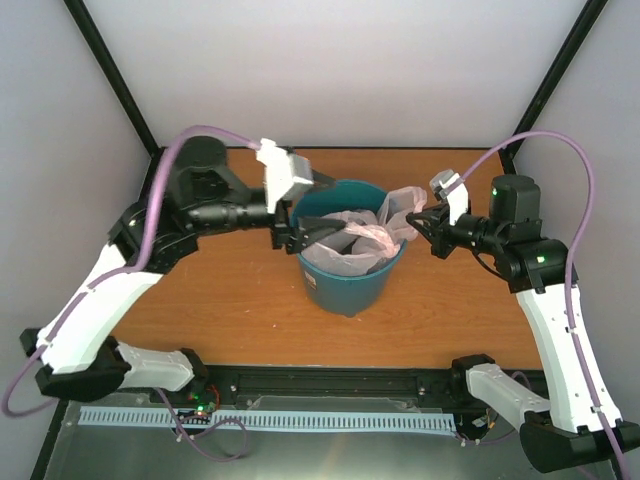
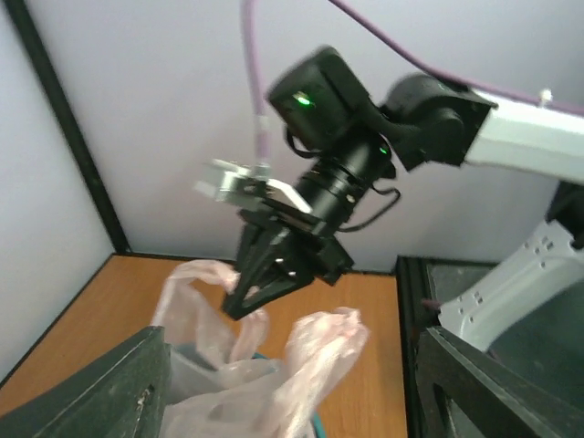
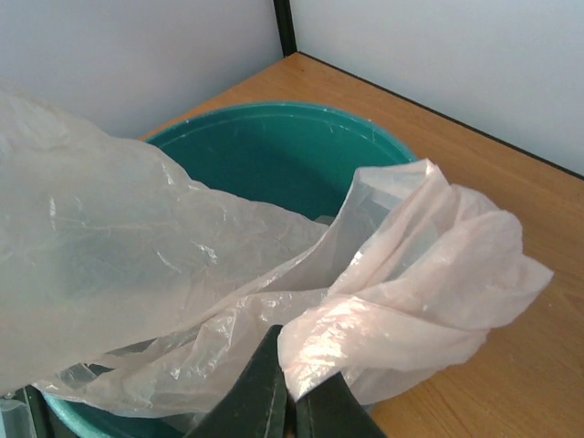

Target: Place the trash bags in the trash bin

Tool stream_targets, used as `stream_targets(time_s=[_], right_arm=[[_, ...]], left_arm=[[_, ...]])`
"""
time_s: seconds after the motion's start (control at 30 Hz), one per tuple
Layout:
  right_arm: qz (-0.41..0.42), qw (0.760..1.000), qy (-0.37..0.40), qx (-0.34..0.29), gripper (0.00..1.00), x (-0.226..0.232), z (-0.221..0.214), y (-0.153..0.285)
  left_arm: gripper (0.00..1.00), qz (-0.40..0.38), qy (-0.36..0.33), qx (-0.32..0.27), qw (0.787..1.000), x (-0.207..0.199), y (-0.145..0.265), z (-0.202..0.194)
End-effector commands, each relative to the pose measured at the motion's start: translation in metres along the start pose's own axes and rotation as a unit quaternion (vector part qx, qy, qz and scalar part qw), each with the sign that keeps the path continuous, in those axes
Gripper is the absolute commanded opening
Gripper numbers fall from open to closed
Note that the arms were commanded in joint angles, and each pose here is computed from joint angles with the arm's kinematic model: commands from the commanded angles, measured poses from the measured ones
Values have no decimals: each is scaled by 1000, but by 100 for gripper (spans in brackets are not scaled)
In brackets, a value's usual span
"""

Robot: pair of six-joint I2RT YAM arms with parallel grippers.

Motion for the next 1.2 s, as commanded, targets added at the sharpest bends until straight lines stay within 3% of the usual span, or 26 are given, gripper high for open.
stream_targets(time_s=[0.0, 0.23, 0.53, 0.8, 0.93, 1.17], right_arm=[[1, 1000, 16, -6, 3, -3, 2, -4], [6, 1000, 20, -5, 3, -4, 5, -6], [4, 999, 33, -10, 3, 3, -1, 4], [17, 999, 31, -10, 3, 6, -4, 4], [19, 999, 32, -12, 3, 6, -3, 4], [12, 999, 33, -13, 3, 6, 0, 6]], left_arm=[[75, -51, -62, 93, 992, -24, -45, -13], [73, 37, -146, 190, 970, -40, -96, -30], [71, 91, -181, 212, 956, -35, -92, -28], [74, 159, -211, 287, 921, -26, -91, -48], [65, 149, -195, 282, 927, -28, -93, -48], [47, 243, -163, 265, 919, -12, -86, -27]])
Point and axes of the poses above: each gripper's point midway between its finger pads, its own y axis back along the fingers, its own x axis along the line the jaws close on, z = x × y, the point moved 10 cm from there along y, back along the fingers, and after that the axes turned 13 degrees about -y, right-handed, at the moved point
